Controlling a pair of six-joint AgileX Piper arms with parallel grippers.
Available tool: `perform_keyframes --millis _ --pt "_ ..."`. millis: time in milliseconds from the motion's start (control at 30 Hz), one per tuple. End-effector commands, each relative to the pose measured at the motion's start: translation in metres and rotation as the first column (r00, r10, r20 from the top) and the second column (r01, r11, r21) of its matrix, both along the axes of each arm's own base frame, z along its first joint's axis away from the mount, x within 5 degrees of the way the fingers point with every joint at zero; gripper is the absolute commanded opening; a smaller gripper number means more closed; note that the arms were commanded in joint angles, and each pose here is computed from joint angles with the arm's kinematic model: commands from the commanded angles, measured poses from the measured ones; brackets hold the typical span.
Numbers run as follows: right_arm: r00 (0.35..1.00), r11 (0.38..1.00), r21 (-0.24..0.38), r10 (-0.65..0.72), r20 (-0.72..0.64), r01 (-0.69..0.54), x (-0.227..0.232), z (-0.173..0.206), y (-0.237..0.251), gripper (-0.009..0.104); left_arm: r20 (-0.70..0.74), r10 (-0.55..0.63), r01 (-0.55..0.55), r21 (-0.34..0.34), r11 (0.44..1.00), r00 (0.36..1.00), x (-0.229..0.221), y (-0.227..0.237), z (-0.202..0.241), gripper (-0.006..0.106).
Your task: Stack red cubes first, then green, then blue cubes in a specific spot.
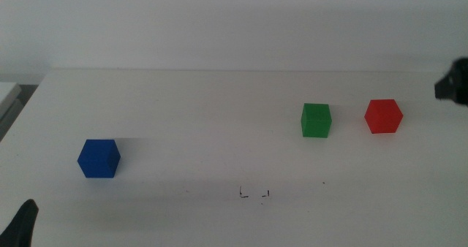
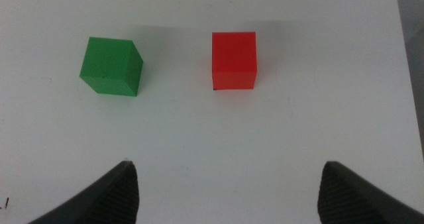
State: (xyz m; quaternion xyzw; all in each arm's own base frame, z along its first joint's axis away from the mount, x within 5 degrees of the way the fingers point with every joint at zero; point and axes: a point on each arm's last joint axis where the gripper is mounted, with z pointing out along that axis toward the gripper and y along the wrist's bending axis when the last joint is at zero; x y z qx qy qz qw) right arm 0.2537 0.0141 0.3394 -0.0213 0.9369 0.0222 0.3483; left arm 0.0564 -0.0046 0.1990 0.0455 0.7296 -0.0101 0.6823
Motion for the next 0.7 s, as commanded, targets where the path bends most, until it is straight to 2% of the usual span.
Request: perform_keyframes --millis 0,267,367,667 --pt "0.999 1.0 -0.021 0.007 -0.045 -0.008 0.017 0.004 -0.001 0.088 0.017 0.002 -0.002 -0.003 1.0 1.0 0.0 0.0 0.002 0.094" --pt "0.984 1.0 -0.026 0.013 -0.179 -0.017 0.084 0.003 0.002 0.088 0.017 0.002 -0.002 -0.003 1.0 1.0 0.0 0.0 0.002 0.094" --pt "0.972 0.998 -0.053 0.018 -0.235 -0.032 0.107 -0.009 0.004 0.088 0.017 0.002 -0.002 -0.003 1.0 1.0 0.0 0.0 0.002 0.094" --pt "0.931 0.997 -0.068 0.014 -0.364 -0.042 0.162 -0.047 0.006 0.088 0.017 0.002 -0.002 -0.003 1.0 1.0 0.0 0.0 0.002 0.094"
